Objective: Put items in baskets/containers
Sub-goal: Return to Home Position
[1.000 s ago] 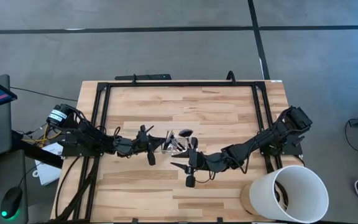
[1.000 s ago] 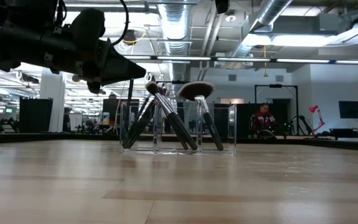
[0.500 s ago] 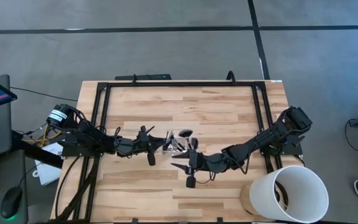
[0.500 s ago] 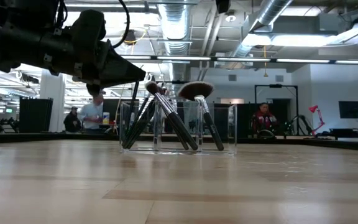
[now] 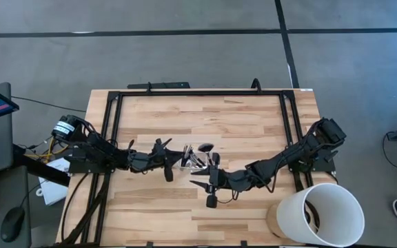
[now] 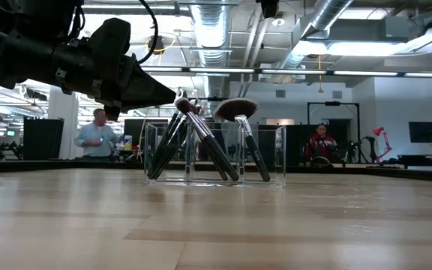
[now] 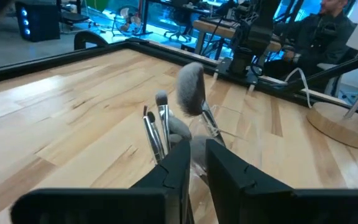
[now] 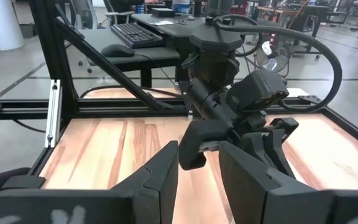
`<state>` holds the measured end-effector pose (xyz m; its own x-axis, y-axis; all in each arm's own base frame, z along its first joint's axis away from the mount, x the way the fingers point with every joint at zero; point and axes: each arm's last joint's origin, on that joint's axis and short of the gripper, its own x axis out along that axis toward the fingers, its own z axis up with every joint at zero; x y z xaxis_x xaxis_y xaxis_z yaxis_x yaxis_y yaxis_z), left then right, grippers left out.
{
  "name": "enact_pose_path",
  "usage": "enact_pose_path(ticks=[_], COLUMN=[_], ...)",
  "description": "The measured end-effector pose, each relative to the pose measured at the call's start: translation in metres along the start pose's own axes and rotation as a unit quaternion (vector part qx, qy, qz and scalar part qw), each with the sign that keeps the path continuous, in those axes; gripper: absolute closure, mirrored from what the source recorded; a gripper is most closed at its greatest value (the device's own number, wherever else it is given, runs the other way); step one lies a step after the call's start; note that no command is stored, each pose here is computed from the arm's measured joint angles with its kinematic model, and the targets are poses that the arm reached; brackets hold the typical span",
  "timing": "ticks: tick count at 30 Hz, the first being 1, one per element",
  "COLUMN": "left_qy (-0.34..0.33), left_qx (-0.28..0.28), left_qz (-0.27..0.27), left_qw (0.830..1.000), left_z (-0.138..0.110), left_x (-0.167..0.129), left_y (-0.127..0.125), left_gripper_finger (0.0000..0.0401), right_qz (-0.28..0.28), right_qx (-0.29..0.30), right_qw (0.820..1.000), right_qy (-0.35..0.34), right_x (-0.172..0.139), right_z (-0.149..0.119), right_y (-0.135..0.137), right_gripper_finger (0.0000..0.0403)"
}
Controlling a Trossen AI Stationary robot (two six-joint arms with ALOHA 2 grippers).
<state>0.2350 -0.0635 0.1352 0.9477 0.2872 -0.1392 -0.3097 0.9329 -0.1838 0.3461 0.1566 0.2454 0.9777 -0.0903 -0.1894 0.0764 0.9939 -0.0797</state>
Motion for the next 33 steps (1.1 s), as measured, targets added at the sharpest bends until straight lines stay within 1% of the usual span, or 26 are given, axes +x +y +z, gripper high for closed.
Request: enact_pose_path(ticks=[10,14,17,24,33], left_qy=[0.001,-0.01,-0.026,-0.072,-0.097], left_qx=[-0.003,-0.002,0.007,0.023,0.034], left_qz=[-0.003,-0.014,-0.031,-0.087,-0.138], left_qw=[1.0,1.0,0.999,0.993,0.985], left_z=[0.0,0.005,0.013,0.038,0.051], left_x=[-0.001,-0.004,-0.011,-0.035,-0.059], left_y=[-0.001,-0.005,-0.011,-0.027,-0.041], left_gripper_finger=[0.0352,0.0352,0.0352,0.0352,0.0352], right_qz=[-0.002,-0.006,-0.02,-0.032,-0.031], right_qx=[0.001,-0.002,0.001,-0.001,-0.001], right_qw=[1.0,1.0,0.999,0.999,0.999], right_qy=[0.012,0.023,0.033,0.035,0.034], right_x=[0.0,0.0,0.0,0.0,-0.001], right_z=[-0.003,-0.005,-0.007,-0.008,-0.008], right_y=[0.0,-0.001,-0.001,-0.002,-0.001], right_gripper_finger=[0.0296,0.0296,0.0296,0.0296,0.0296])
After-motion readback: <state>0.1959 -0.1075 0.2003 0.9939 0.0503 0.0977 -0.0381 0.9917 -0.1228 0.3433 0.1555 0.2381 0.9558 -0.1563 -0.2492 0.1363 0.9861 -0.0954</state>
